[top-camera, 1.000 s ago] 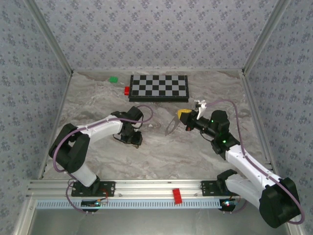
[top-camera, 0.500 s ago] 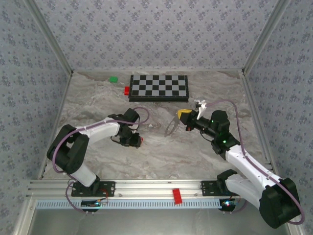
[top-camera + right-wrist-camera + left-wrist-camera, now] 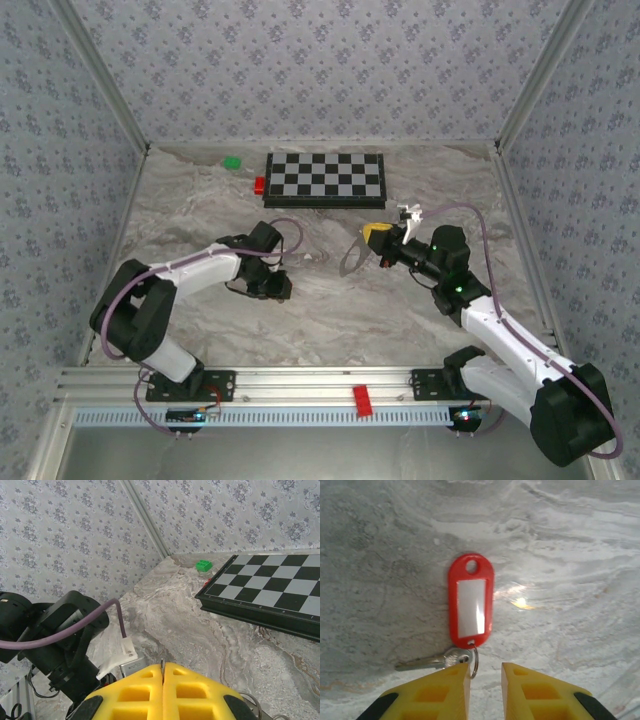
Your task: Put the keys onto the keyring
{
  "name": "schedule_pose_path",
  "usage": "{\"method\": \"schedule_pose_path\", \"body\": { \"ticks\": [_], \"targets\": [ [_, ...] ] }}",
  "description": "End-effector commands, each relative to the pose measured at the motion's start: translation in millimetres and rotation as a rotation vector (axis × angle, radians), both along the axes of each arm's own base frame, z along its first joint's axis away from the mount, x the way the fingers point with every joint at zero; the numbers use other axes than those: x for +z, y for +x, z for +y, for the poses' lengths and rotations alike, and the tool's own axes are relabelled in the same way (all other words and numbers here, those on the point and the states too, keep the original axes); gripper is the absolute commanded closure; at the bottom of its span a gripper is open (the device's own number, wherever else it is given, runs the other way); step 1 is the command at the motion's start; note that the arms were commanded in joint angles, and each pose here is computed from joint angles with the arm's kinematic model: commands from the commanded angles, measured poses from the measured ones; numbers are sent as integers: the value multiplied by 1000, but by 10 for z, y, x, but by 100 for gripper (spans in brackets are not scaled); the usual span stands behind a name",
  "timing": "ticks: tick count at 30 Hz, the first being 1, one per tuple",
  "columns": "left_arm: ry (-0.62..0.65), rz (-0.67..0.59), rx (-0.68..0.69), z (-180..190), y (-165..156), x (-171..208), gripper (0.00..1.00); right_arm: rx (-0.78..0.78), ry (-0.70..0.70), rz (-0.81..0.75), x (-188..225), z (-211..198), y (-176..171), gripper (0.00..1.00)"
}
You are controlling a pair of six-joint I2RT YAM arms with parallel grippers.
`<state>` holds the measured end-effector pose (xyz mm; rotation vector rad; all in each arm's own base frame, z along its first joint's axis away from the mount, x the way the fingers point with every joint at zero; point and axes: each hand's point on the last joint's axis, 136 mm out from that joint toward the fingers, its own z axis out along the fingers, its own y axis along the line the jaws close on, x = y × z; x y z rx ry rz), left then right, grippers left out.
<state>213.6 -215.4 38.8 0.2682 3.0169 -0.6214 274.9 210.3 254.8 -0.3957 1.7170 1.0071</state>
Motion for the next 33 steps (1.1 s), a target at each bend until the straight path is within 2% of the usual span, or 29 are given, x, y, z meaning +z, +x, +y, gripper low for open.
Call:
{"method": "schedule_pose_path", "body": {
  "ticks": [1, 7, 16, 23, 33],
  "targets": [
    [-51, -7, -4, -54, -13, 78, 77, 0, 17, -37, 96, 7, -23, 100],
    [-47, -6, -7, -46, -15, 68, 77, 0, 17, -37, 91, 8, -17, 100],
    [-1, -103, 6, 78, 71, 216, 75, 0, 16, -32, 72, 12, -9, 100],
    [85, -29, -20, 144, -1, 79, 76, 1, 17, -33, 76, 17, -8, 100],
    [134, -52, -88, -8, 44, 94, 75, 3, 17, -34, 80, 17, -16, 100]
  ]
}}
